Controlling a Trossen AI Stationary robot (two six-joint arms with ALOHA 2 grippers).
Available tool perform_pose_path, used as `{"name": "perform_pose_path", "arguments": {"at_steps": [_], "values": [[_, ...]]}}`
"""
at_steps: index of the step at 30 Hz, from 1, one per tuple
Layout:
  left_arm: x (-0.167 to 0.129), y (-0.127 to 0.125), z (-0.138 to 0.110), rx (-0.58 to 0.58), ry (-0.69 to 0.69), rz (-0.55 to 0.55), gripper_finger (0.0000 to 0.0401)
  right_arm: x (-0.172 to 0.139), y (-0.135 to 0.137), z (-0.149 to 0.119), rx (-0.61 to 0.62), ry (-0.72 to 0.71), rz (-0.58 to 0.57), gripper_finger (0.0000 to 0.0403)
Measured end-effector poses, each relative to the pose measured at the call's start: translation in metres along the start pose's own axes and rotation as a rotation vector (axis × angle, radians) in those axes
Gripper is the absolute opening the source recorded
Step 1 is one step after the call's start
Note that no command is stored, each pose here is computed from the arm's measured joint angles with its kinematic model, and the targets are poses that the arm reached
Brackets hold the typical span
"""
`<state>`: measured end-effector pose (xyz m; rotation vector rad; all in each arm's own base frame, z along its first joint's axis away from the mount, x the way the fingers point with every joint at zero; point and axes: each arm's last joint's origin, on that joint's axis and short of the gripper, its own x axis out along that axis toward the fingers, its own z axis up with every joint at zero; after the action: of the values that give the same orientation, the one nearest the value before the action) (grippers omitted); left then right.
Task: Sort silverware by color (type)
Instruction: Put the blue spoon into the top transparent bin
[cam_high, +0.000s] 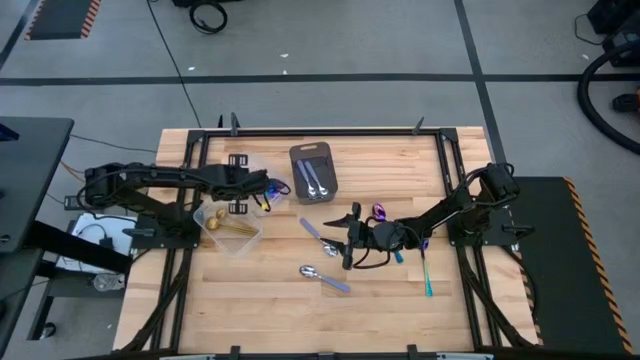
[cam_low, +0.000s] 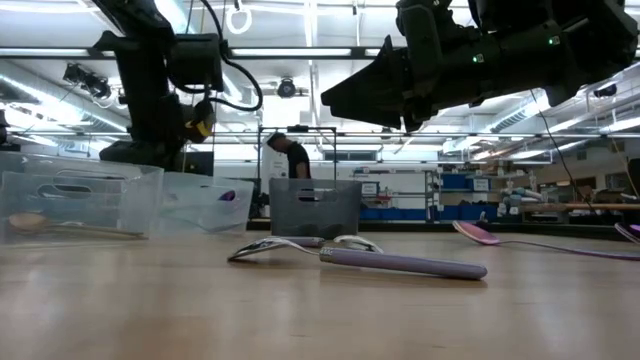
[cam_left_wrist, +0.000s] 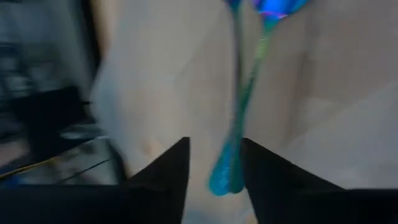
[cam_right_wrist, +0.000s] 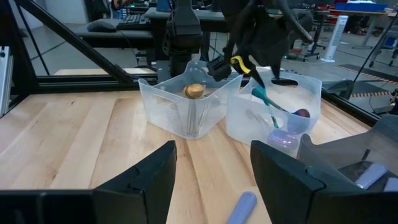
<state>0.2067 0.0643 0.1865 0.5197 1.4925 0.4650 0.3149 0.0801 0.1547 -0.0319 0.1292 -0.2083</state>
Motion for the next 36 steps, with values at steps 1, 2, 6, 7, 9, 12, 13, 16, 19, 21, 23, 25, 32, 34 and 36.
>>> {"name": "perform_pose_path", "arguments": {"at_steps": [1,2,6,7,9,12,13,16,19,21,23,25,32,34,36], "values": [[-0.002,-0.002,0.001,0.012,0.003,0.04,0.0159,0.0,0.0,0.0,0.0,0.0,0.0,0.0215],[-0.005,-0.004,0.002,0.023,0.006,0.093,0.0168,0.0,0.0,0.0,0.0,0.0,0.0,0.0215],[-0.019,-0.018,0.008,0.071,-0.03,0.253,0.0184,0.0,0.0,0.0,-0.001,0.001,0.0,0.0215],[-0.023,-0.022,0.01,0.072,-0.055,0.277,0.0184,0.0,0.0,0.0,-0.002,0.004,0.0,0.0215],[-0.032,-0.031,0.014,0.062,-0.112,0.319,0.0182,0.0,0.0,-0.001,-0.018,0.013,0.0,0.0215],[-0.046,-0.047,0.02,0.054,-0.22,0.34,0.0175,0.0,0.0,-0.002,-0.029,0.023,-0.001,0.0215],[-0.05,-0.053,0.022,0.049,-0.261,0.337,0.0173,0.0,0.0,-0.002,-0.021,0.024,0.001,0.0215],[-0.065,-0.068,0.028,0.03,-0.392,0.323,0.0166,-0.002,0.0,0.003,-0.018,0.037,0.014,0.0211],[-0.081,-0.081,0.031,0.017,-0.51,0.294,0.0157,-0.003,0.0,0.009,-0.012,0.066,0.009,0.0207],[-0.089,-0.087,0.032,0.001,-0.576,0.265,0.0152,-0.002,0.0,0.011,-0.016,0.089,0.005,0.0206],[-0.098,-0.092,0.031,-0.034,-0.635,0.238,0.0147,0.001,0.002,0.012,-0.024,0.129,0.003,0.0206],[-0.106,-0.098,0.031,-0.078,-0.692,0.208,0.0145,0.003,0.003,0.012,-0.032,0.179,0.0,0.0205],[-0.12,-0.116,0.026,-0.199,-0.787,0.068,0.0144,0.009,0.006,0.017,-0.054,0.28,-0.008,0.0205],[-0.121,-0.119,0.025,-0.221,-0.794,0.007,0.0144,0.01,0.007,0.018,-0.049,0.298,0.002,0.0205],[-0.123,-0.123,0.023,-0.226,-0.801,-0.051,0.0144,0.011,0.007,0.017,-0.053,0.323,0.007,0.0205]]}}
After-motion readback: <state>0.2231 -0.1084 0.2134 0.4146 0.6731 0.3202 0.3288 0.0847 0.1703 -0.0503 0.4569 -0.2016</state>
